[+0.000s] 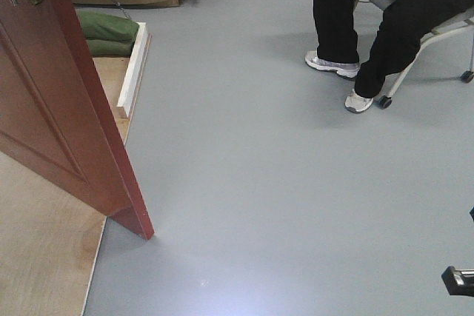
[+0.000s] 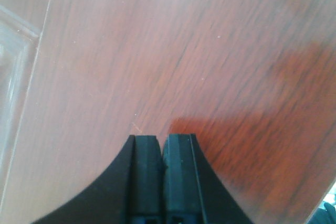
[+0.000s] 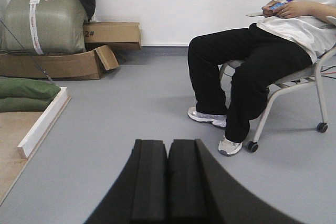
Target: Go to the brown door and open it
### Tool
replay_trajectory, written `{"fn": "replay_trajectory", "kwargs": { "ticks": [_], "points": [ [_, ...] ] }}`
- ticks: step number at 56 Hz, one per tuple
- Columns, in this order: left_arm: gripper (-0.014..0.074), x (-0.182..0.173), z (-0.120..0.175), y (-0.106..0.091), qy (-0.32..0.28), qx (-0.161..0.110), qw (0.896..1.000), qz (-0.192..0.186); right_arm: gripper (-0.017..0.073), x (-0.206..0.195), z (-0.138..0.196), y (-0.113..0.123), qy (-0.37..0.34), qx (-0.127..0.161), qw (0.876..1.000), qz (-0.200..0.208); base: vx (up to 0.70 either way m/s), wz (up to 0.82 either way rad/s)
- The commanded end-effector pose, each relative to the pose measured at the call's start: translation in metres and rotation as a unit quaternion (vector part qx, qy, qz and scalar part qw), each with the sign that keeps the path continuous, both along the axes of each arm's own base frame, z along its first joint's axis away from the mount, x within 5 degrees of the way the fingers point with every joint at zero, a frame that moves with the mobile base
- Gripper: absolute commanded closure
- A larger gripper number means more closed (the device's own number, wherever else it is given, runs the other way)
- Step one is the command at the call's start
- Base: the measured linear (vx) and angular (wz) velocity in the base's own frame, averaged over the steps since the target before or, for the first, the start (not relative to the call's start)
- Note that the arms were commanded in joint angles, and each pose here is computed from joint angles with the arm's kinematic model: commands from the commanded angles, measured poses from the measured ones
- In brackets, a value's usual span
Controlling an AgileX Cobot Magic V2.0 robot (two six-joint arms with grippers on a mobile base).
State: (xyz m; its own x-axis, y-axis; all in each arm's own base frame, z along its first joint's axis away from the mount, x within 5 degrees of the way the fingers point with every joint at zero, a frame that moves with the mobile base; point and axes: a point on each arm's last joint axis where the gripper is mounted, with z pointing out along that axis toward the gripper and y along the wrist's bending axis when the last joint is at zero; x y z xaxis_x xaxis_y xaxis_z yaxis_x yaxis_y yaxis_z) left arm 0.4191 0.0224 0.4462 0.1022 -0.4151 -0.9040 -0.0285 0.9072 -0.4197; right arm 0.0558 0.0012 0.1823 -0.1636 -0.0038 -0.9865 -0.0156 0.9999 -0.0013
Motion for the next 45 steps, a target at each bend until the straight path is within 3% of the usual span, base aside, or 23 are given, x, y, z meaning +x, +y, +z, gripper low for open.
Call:
{"fn": "replay_trajectory", "kwargs": {
  "ticks": [1, 45],
  "points": [
    [0.06, -0.02, 0.032, -0.0059, -0.042, 0.003, 0.999, -0.014, 0.0559, 0.0002, 0.0063, -0.0004, -0.045, -0.004, 0.999, -0.002, 0.0, 0.0],
    [0.06, -0.0197, 0.0316, -0.0055, -0.042, 0.003, 0.999, -0.013, 0.0559, 0.0002, 0.0063, -0.0004, -0.045, -0.004, 0.999, -0.002, 0.02, 0.01]
  ]
}}
